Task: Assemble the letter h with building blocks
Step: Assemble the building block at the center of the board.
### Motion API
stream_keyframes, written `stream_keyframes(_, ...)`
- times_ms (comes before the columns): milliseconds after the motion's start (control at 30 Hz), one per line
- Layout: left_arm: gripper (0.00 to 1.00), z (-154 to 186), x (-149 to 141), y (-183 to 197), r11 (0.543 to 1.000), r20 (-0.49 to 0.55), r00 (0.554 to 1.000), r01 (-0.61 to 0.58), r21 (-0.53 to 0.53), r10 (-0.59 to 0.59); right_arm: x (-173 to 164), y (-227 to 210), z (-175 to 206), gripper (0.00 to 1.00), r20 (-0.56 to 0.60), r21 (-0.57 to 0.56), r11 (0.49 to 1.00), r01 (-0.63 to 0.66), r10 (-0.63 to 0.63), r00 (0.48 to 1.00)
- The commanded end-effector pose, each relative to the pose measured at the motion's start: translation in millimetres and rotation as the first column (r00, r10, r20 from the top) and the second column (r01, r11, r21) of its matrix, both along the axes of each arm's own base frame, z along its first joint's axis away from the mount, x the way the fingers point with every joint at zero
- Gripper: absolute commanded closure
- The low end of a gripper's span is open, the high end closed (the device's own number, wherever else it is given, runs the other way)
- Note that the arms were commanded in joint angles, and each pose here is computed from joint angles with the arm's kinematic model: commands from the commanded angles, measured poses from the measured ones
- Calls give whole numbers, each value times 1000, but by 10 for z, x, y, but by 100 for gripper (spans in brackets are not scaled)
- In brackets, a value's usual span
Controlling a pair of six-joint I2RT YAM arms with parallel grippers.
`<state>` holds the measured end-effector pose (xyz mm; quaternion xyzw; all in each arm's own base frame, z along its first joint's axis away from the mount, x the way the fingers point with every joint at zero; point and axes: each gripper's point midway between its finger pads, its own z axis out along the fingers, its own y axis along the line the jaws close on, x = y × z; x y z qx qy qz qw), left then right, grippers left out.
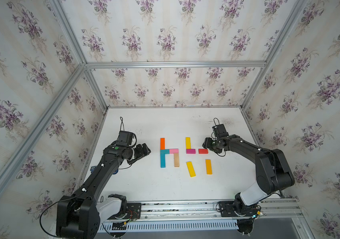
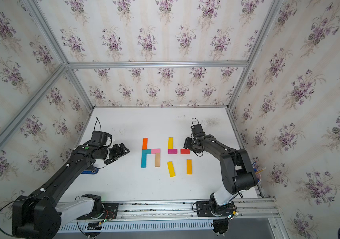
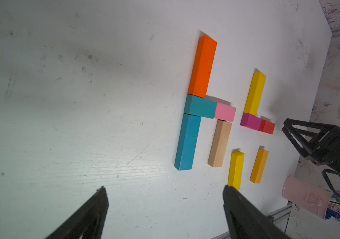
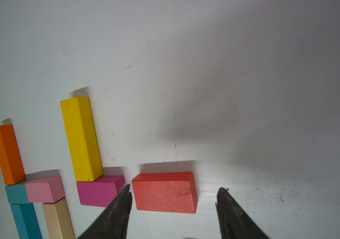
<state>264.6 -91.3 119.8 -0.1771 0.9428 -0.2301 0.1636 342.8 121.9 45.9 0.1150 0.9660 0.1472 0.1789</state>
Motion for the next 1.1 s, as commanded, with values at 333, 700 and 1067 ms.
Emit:
stream_keyframes(333, 11, -5, 37, -16, 1000, 13, 1000, 6, -8, -6, 7, 150, -149, 35, -26, 72, 997, -34, 36, 999)
stream_keyframes(700, 11, 0, 45, -17, 1000, 14, 1000, 2, -11, -2, -9, 213, -122, 38, -21, 88, 994, -58, 60, 998)
stream_keyframes(1067, 11, 2, 37, -13, 1000, 12, 1000, 4, -8, -4, -6, 275, -118, 38, -23, 91, 994, -68, 70, 997)
